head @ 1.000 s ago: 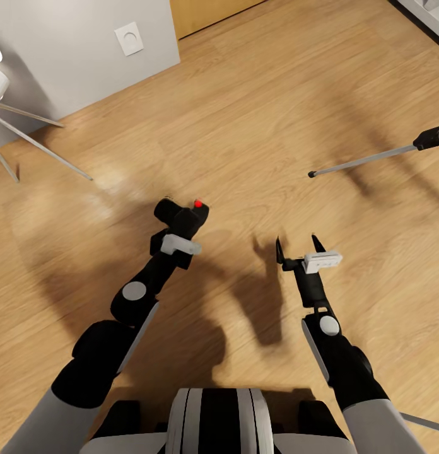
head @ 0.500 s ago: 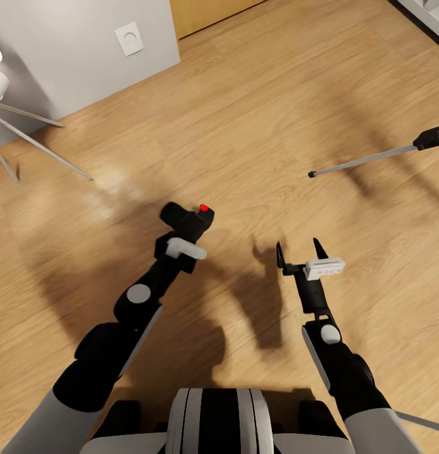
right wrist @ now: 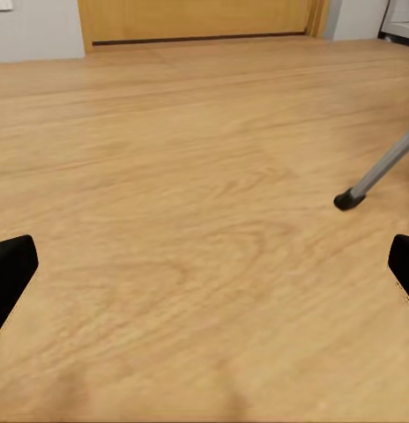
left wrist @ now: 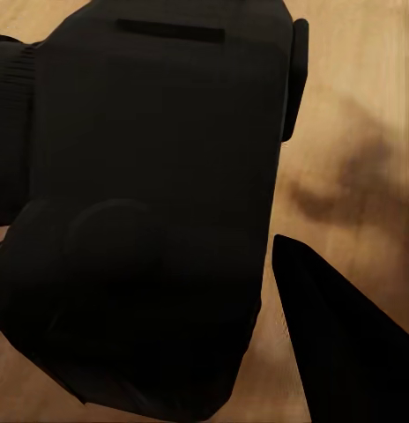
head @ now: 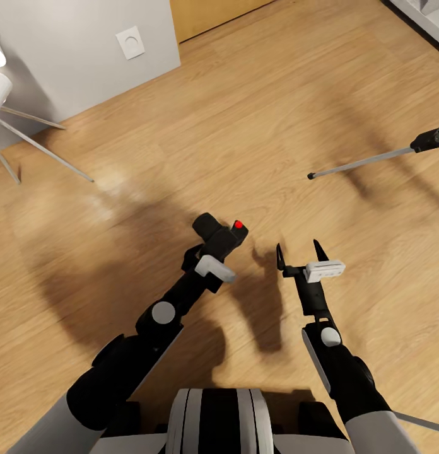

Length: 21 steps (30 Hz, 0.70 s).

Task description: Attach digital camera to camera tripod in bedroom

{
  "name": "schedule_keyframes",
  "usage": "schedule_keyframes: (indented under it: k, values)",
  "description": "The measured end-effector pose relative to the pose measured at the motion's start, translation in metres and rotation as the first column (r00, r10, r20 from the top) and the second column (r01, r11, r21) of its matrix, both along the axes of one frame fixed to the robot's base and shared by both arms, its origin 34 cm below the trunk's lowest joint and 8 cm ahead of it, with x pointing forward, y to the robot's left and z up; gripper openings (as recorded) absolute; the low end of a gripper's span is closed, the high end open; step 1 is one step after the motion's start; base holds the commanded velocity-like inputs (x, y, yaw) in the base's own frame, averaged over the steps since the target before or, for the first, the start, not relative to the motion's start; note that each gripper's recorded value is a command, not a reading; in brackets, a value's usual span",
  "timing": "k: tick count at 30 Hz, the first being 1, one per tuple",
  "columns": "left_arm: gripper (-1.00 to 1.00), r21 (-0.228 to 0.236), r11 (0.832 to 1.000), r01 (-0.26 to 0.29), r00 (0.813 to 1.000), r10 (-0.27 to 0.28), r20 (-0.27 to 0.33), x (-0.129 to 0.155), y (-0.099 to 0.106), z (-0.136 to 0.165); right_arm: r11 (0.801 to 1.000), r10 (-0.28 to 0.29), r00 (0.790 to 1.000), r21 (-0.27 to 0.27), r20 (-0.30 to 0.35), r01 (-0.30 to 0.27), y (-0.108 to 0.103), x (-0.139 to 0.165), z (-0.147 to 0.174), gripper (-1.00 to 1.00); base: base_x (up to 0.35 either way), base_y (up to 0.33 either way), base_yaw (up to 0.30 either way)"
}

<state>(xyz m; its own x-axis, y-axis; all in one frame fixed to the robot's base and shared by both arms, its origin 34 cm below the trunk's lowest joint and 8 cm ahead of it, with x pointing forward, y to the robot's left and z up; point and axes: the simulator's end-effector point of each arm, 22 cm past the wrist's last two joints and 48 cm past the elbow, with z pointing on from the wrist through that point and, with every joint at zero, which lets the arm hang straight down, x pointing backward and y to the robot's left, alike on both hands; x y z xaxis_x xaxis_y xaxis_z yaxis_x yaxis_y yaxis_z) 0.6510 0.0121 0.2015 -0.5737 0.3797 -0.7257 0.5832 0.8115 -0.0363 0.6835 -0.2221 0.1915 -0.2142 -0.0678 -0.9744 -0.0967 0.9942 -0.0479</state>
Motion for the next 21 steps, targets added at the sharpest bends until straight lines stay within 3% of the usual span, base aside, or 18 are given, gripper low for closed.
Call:
schedule_keyframes:
  k: [12,21]
  values:
    - [-1.00,0.001,1.000,-0.008,0.999,0.008,0.051,0.015,0.001,0.030,1.000,0.000,0.999,0.000,0.052,0.000,0.000,0.013,0.031,1.00,0.000,0.000,0.000]
    - [-1.00,0.023,0.995,-0.096,0.991,0.093,0.091,0.045,0.036,0.048,1.000,0.001,0.996,0.000,0.088,-0.001,0.000,0.022,0.055,1.00,0.000,0.000,0.000]
